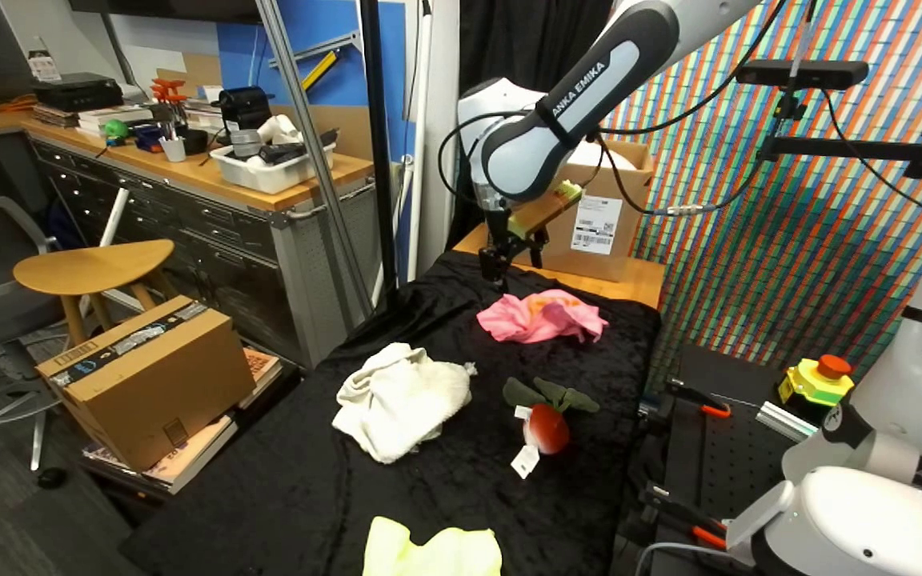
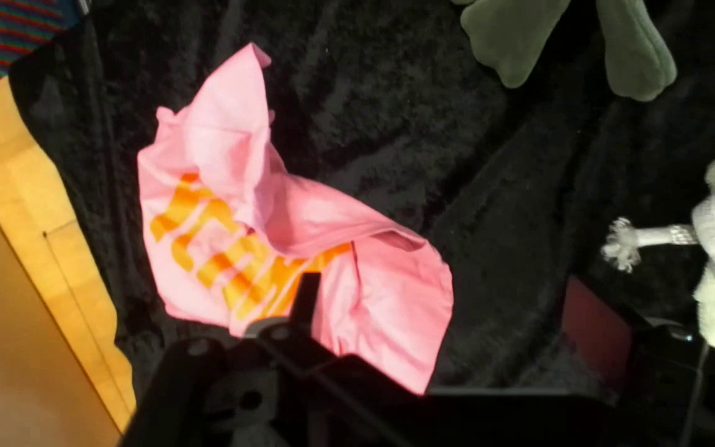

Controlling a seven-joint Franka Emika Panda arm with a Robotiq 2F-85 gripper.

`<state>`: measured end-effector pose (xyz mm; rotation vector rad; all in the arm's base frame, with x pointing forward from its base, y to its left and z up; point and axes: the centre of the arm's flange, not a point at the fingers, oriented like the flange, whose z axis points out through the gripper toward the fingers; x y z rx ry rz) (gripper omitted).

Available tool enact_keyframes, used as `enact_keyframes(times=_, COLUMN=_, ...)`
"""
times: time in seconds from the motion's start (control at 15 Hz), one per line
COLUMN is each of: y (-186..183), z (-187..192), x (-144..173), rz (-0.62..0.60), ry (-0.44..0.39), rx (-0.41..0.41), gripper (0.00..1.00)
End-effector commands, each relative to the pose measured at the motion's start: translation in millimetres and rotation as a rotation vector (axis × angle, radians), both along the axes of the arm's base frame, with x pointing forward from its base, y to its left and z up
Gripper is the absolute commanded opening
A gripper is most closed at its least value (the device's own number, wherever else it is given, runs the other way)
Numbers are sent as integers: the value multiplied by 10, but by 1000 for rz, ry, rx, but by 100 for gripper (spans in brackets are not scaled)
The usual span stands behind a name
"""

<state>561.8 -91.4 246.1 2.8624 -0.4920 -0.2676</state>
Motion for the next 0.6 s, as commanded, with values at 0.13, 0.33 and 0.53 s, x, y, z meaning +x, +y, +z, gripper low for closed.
enact_keyframes(times=0.13, y=-305, z=-550, x=-117, rz=-147, ry=139, rx=58, gripper=100)
enact_keyframes(times=0.33, y=-506, z=-802, x=-239, rz=-221, ry=198, rx=77, gripper=100)
enact_keyframes(times=0.53, y=-684, z=-962, x=-334, rz=-287, ry=214, rx=92, gripper=100)
